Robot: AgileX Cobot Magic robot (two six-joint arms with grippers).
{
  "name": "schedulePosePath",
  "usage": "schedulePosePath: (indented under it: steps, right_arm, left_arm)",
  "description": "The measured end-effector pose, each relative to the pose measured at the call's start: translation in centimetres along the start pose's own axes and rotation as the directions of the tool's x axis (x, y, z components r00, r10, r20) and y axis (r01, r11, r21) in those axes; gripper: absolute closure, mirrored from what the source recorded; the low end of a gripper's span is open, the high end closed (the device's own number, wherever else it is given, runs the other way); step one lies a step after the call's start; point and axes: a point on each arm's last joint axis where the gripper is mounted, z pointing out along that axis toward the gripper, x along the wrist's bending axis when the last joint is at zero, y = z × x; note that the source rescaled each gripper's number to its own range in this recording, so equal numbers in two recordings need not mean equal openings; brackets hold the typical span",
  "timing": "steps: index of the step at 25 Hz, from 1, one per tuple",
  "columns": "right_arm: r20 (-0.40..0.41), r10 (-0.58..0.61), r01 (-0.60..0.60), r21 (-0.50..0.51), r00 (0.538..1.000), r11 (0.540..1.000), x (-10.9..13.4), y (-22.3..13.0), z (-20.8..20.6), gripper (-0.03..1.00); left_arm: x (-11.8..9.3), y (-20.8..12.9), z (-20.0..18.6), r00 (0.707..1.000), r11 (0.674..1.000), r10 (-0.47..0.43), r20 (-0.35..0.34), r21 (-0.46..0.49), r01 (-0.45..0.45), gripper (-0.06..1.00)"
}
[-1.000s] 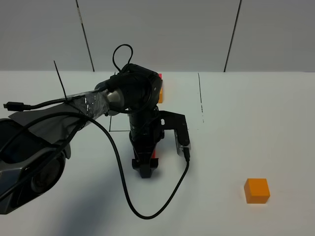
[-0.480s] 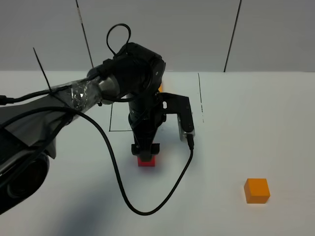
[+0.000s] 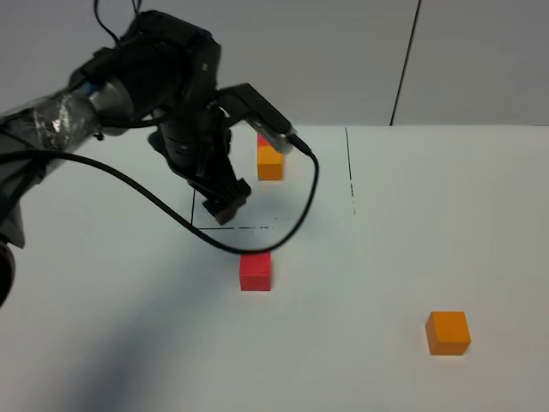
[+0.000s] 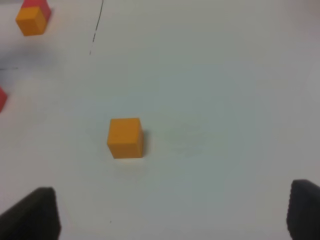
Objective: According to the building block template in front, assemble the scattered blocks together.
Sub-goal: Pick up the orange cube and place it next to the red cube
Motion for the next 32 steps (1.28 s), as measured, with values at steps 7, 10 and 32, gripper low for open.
schedulePosePath:
  steps: [7,10,32]
  right_arm:
    - [0.0,0.0,0.0,0.0,1.0,1.0,0.0,0.0,0.0,0.16]
    - [0.0,0.0,0.0,0.0,1.0,1.0,0.0,0.0,0.0,0.16]
    - [0.0,0.0,0.0,0.0,1.0,1.0,0.0,0.0,0.0,0.16]
  left_arm:
    - [5.6,-4.6,-5.5,0.959,0.957,-0.281,-0.04,-0.092,0.276,0.08]
    - [6.7,-7.5,-7.6,0.934,0.932,-0.353,-0.05,-0.104,0.347,0.08]
    - [-4.4,-30.7,-17.1,0.695,0.657,-0.716,-0.07,-0.403,0.636,0.15]
